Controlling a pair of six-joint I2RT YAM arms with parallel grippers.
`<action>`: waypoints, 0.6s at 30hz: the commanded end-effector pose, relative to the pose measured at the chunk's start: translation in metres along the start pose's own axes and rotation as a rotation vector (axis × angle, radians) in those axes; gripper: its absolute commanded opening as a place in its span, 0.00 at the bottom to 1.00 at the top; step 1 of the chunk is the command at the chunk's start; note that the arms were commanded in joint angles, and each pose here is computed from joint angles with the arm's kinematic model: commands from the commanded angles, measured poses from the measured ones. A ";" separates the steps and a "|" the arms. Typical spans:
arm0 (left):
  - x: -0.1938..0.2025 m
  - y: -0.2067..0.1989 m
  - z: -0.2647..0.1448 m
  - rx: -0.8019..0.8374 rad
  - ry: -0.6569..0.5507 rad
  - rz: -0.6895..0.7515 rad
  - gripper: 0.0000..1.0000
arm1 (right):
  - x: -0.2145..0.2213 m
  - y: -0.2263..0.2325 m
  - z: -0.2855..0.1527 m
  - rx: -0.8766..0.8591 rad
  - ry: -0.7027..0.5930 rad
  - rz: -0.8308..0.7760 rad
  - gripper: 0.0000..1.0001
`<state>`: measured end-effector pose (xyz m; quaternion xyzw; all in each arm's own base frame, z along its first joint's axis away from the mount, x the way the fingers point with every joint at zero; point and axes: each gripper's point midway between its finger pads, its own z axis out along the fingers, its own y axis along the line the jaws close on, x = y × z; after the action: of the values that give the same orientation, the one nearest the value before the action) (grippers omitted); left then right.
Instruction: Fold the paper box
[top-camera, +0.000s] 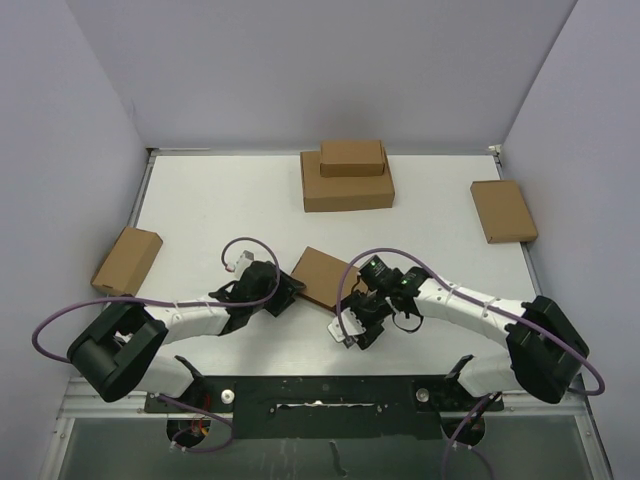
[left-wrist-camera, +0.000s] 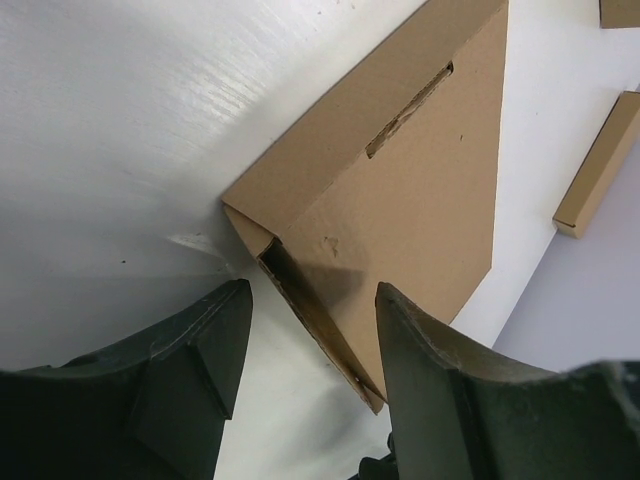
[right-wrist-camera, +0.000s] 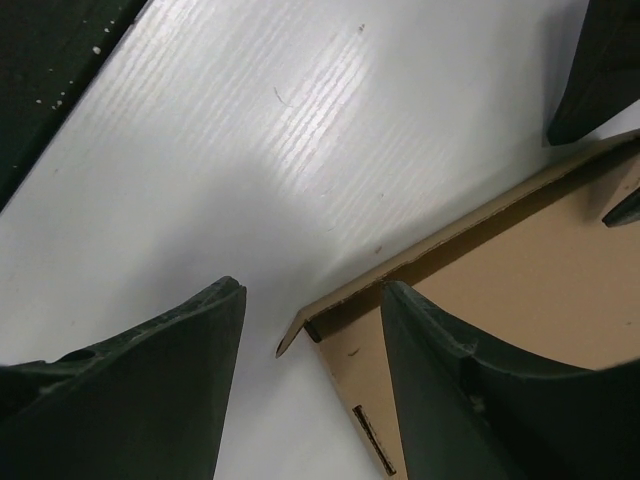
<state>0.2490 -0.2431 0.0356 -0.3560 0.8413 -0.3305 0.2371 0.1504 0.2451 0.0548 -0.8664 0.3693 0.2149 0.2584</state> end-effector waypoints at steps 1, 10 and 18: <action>-0.002 -0.014 0.002 0.059 -0.015 -0.016 0.51 | 0.003 -0.013 0.005 0.036 0.025 0.010 0.58; 0.000 -0.008 0.004 0.052 -0.011 -0.023 0.49 | 0.004 -0.013 0.011 0.019 0.029 0.026 0.58; 0.001 -0.008 0.006 0.059 -0.003 -0.027 0.45 | 0.005 -0.015 0.012 0.025 0.034 0.040 0.58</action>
<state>0.2493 -0.2438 0.0308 -0.3613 0.8358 -0.3388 0.2369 0.1544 0.2479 0.0391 -0.8619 0.3974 0.2056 0.2388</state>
